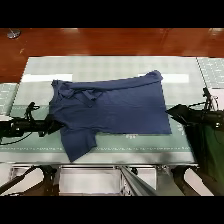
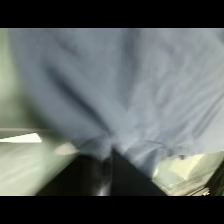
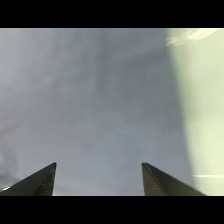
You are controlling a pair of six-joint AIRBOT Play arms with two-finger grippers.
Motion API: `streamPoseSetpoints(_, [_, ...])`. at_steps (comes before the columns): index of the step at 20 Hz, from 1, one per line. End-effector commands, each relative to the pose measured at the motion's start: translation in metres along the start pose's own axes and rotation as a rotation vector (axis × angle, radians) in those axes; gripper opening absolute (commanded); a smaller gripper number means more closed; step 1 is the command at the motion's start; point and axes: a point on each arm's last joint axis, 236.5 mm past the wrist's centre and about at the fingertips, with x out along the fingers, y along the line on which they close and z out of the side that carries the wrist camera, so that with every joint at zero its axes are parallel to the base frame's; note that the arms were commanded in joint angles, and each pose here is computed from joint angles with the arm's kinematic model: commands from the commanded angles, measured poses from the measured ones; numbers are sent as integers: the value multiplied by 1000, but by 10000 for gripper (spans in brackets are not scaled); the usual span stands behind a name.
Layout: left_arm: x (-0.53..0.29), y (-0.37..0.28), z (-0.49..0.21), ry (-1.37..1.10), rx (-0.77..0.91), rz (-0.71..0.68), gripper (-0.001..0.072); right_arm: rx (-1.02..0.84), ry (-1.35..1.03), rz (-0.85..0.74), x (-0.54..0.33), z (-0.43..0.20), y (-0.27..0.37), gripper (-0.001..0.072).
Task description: Fold the shirts.
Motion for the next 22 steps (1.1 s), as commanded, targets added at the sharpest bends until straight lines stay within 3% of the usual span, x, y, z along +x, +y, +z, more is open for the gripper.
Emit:
streamPoseSetpoints(1, [-1, -15, -4, 35, 69, -31, 20, 39, 31, -252, -20, 1, -48, 629])
streamPoseSetpoints(3, [-1, -15, -3, 29, 69, -29, 20, 113, 131, -324, -20, -29, -67, 629])
streamPoseSetpoints(8, [-1, -15, -2, 24, 75, -28, 20, 189, 313, -273, -1, -95, -70, 629])
streamPoseSetpoints(22, [17, -24, 0, 6, 130, 6, 21, 268, 229, -53, 54, -43, -35, 625])
